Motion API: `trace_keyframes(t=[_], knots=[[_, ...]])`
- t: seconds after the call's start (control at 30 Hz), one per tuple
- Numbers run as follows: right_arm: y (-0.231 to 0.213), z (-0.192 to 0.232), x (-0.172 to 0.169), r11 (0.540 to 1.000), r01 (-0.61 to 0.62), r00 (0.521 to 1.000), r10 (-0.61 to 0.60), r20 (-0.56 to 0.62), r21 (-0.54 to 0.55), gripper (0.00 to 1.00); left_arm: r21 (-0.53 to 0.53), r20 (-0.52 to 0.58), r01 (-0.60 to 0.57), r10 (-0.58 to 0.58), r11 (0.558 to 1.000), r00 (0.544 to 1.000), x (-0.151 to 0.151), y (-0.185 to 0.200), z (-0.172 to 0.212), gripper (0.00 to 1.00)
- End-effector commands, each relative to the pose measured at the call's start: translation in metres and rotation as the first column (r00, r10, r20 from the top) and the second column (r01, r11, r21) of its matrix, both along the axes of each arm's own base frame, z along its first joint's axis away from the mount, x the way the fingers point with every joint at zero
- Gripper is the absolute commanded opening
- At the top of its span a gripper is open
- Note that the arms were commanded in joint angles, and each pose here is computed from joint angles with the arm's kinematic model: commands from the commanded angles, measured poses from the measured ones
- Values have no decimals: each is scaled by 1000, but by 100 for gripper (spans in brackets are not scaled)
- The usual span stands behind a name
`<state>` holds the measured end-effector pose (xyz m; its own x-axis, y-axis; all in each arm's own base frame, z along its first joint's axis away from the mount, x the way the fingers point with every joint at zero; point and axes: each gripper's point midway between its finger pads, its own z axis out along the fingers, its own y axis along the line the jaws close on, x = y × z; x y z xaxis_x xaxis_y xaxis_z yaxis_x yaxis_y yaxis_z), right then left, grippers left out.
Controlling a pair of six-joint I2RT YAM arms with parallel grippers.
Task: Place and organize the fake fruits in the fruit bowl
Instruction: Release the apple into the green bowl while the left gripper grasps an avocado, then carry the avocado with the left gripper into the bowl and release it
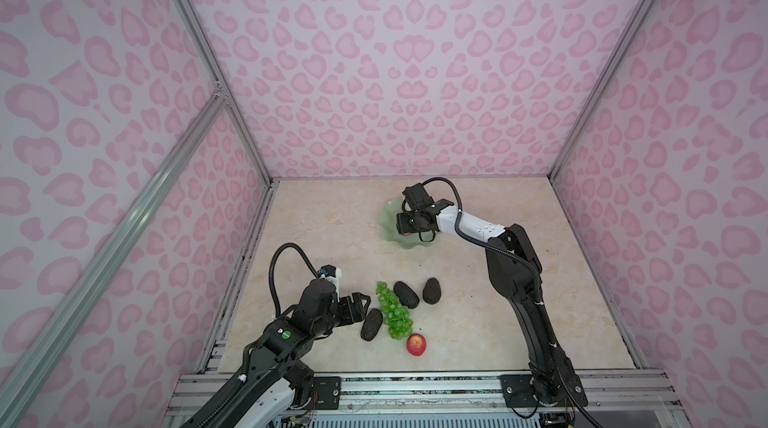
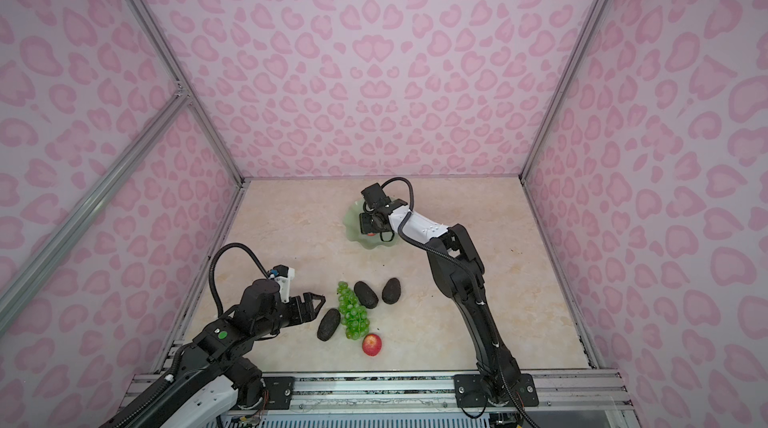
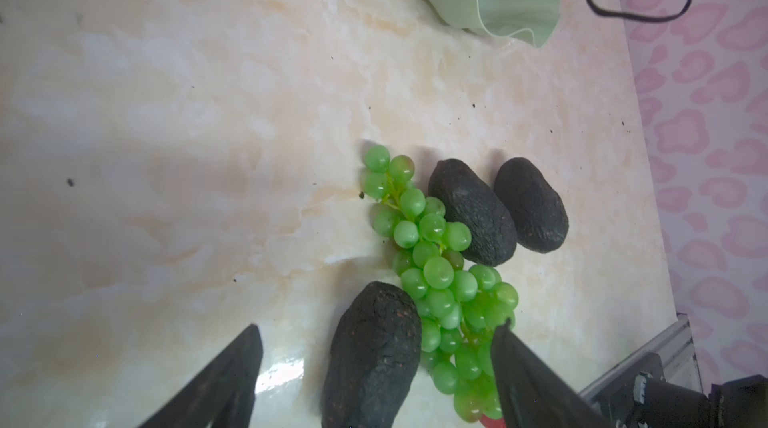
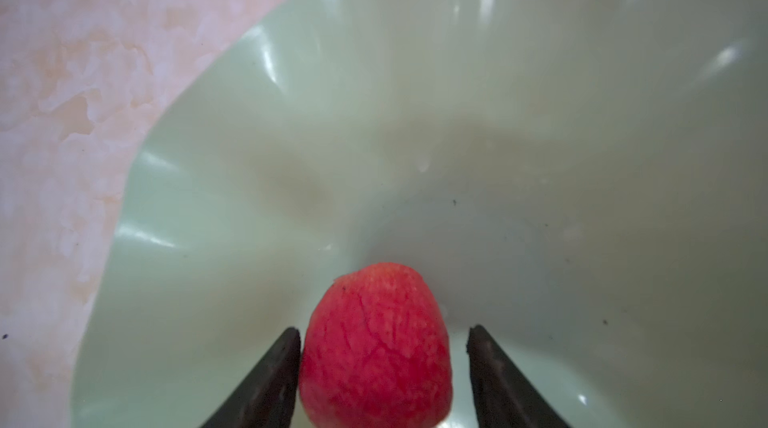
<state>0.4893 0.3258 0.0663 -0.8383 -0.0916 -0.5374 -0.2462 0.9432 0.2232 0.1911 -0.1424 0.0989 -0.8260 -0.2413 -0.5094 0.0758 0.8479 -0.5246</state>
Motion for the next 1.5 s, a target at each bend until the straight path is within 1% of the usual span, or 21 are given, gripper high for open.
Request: trace_keyframes(t=[0.0,0.1,0.27,0.4,0.53,0.63,0.83,0.87,0.93,1.0,1.1,1.2,1.27,1.37,1.47], knots=[[-7,37,3,999,13,998,-16,57,51,70,-4,23,-4,4,1000,1000,2,-6,0,87],[-21,88,3,996,30,987,-44,153,90,75,12,29,54,-54,998,998,-3,-18,-4,87],[-52,153,-12,983,55,960,-100,261,175,79,92,-1,136,-137,986,991,-14,-30,-19,83],[-76,179,-32,976,74,943,-135,304,202,81,146,-38,162,-158,976,987,-18,-32,-33,79],[-98,185,-55,969,105,931,-175,321,224,82,213,-85,180,-165,960,983,-19,-30,-51,77],[-110,197,-66,960,121,913,-208,351,254,83,244,-103,189,-168,951,980,-17,-31,-58,67],[-138,214,-75,948,166,888,-264,376,272,84,254,-103,213,-193,943,976,-15,-36,-52,41],[-142,214,-75,946,175,885,-273,377,273,84,255,-97,213,-194,943,976,-14,-35,-48,38],[-150,216,-75,942,190,880,-288,377,276,84,258,-78,210,-197,943,977,-12,-34,-35,37],[-156,216,-76,940,201,878,-297,374,274,84,262,-32,197,-196,945,980,-6,-34,-15,37],[-165,217,-79,938,218,872,-312,378,270,84,286,67,169,-196,943,978,9,-35,22,37],[-174,212,-83,938,234,874,-318,368,256,84,315,139,144,-195,938,971,32,-38,55,39],[-178,207,-87,939,240,878,-318,356,246,84,323,158,140,-199,936,967,50,-43,71,39],[-183,198,-95,943,248,886,-313,343,220,84,324,171,144,-207,935,963,82,-56,83,39],[-189,189,-105,946,256,894,-310,322,199,84,345,159,133,-197,929,967,126,-67,89,41]])
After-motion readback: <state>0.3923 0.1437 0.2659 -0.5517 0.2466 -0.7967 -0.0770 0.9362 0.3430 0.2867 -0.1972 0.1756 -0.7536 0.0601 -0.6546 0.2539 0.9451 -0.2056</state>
